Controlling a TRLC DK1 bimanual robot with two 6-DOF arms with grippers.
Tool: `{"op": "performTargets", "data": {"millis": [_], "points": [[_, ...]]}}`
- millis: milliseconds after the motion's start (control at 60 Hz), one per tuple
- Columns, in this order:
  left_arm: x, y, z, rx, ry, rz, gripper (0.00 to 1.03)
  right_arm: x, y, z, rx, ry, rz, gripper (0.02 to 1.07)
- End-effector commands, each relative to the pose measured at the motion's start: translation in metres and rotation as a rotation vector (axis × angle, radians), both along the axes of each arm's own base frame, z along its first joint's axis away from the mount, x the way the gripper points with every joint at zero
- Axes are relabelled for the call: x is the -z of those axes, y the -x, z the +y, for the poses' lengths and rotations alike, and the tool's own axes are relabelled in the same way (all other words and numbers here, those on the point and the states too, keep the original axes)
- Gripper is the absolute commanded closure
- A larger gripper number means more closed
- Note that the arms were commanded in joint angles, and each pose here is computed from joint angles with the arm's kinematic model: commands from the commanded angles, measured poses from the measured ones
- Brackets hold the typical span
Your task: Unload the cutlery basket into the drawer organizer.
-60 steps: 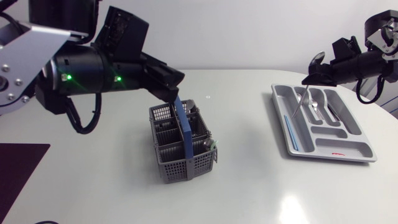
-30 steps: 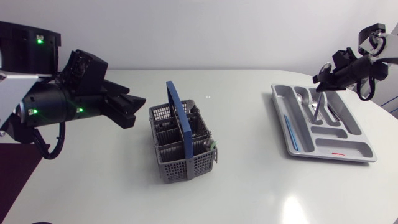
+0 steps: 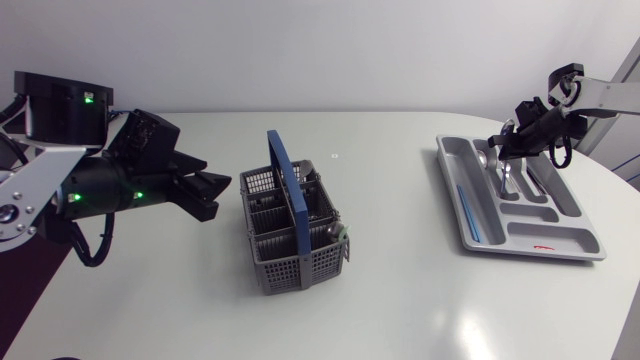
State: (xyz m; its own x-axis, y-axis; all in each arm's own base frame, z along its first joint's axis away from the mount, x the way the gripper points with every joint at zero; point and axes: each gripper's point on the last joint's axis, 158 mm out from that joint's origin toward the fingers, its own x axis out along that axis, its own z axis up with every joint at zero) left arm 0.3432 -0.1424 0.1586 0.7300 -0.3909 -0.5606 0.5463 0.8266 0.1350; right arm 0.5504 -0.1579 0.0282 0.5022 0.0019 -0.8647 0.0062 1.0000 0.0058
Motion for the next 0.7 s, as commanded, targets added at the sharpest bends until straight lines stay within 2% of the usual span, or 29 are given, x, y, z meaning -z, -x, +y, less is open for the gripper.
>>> {"op": "performTargets", "data": {"millis": [0, 117, 283, 350, 400, 567, 683], "points": [[0.024, 0.0, 0.004, -0.01, -0.012, 0.052, 0.36, 0.033, 0.001, 0.005, 0.015, -0.022, 0.066, 0.96], [0.031, -0.007, 0.01, -0.03, -0.016, 0.069, 0.36, 0.055, 0.0, 0.006, 0.02, -0.019, 0.099, 0.9], [0.042, -0.015, 0.017, -0.058, -0.015, 0.09, 0.36, 0.063, 0.0, 0.005, 0.027, -0.017, 0.111, 0.7], [0.047, -0.02, 0.018, -0.066, -0.014, 0.098, 0.36, 0.051, 0.001, 0.005, 0.032, -0.009, 0.089, 0.6], [0.051, -0.023, 0.02, -0.074, -0.016, 0.104, 0.36, 0.037, 0.003, 0.005, 0.033, 0.004, 0.06, 0.56], [0.059, -0.032, 0.022, -0.088, -0.005, 0.136, 0.36, -0.016, 0.035, 0.051, -0.058, 0.035, -0.027, 0.54], [0.032, -0.028, 0.016, -0.068, 0.014, 0.07, 0.36, -0.045, 0.07, 0.1, -0.166, 0.009, -0.079, 0.52]]}}
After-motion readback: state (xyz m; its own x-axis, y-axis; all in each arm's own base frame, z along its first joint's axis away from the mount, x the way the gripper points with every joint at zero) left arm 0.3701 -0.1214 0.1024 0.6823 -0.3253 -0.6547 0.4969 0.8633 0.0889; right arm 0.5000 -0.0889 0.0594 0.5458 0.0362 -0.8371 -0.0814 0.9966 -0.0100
